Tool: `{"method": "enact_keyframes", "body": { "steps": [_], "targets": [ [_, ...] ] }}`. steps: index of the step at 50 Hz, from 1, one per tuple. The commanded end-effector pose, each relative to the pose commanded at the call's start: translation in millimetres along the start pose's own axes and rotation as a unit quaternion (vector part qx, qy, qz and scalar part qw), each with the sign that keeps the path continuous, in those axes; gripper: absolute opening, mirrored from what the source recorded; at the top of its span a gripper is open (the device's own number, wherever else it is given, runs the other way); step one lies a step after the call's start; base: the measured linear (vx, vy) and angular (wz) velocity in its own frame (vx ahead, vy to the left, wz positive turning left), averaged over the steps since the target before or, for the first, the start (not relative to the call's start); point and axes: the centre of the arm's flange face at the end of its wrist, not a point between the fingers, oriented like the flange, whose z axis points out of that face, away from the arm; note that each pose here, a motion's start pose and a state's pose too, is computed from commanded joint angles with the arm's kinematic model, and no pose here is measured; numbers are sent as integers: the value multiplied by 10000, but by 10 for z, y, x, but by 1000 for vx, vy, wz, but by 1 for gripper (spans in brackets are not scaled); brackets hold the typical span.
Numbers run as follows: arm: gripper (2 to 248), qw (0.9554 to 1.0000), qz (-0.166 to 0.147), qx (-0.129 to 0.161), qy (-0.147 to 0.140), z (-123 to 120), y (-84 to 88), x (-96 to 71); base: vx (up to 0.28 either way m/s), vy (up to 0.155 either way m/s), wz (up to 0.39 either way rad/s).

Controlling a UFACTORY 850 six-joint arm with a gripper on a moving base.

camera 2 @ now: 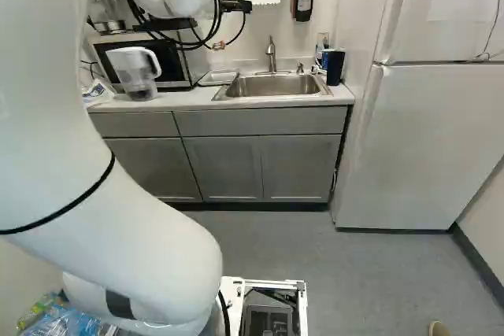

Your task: Rinse the cup and place it in the tray

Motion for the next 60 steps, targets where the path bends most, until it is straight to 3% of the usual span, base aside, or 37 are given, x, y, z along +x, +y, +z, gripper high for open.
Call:
{"method": "enact_keyframes", "body": {
  "steps": [23,46,60],
  "targets": [
    [247,10000,0,0,0,0,0,0,15,0,-1],
    [247,10000,0,0,0,0,0,0,125,-3,-15],
    [247,10000,0,0,0,0,0,0,131,-36,-203]
  ]
}}
